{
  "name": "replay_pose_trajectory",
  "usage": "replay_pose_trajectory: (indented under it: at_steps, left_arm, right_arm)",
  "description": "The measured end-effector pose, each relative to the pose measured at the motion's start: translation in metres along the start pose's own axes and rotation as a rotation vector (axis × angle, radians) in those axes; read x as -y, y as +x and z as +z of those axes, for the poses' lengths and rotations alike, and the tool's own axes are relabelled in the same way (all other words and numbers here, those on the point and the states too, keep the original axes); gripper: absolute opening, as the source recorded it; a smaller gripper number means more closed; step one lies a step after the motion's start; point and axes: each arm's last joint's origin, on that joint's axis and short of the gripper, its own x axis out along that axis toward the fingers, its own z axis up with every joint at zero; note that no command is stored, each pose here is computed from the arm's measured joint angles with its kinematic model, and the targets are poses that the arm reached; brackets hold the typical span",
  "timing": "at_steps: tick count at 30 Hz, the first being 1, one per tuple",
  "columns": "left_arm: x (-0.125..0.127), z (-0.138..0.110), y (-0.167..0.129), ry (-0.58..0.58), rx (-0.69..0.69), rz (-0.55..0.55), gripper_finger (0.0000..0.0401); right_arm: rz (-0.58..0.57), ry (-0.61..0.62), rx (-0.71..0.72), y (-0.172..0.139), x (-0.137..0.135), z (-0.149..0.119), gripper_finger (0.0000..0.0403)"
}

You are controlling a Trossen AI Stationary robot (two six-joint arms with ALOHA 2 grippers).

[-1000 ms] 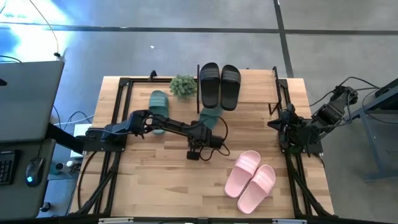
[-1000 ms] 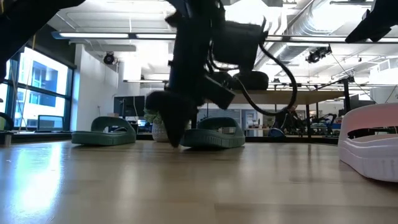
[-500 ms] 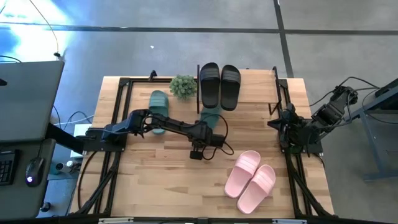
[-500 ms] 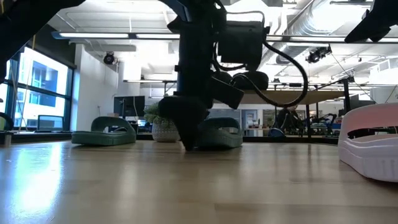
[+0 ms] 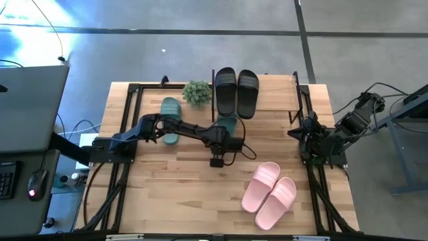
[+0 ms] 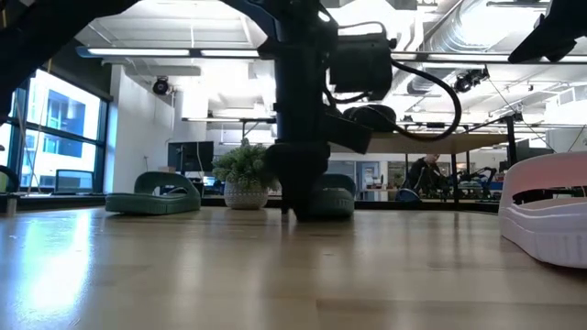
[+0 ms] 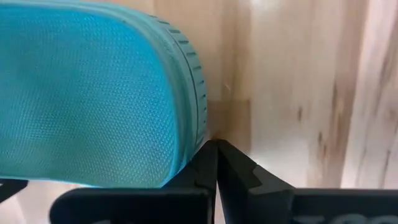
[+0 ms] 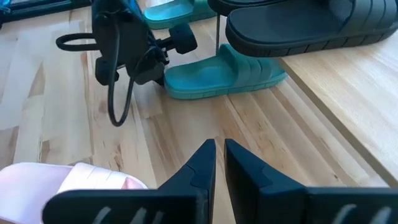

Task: Pick and place slides into the shelf
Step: Put the left green slide under the shelf

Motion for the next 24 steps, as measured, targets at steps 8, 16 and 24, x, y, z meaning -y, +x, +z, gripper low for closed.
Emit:
replay_pose_trajectory:
  at_steps: [8,16,24]
  left_arm:
    - [-0.014,0.003,0.004,-0.022,0.032,0.013,0.0]
    - [-0.02,0.004,0.006,-0.033,0.047,0.032,0.0]
    - [-0.021,0.004,0.006,-0.034,0.046,0.05,0.0]
  right_arm:
    - [-0.034,-0.028,-0.016,0.005,-0.007,0.001,0.0024]
    - [-0.049,0.0,0.004,0.026,-0.022,-0.014,0.0024]
    - [-0.047,0.087,0.072,0.074,-0.033,-0.061,0.0022]
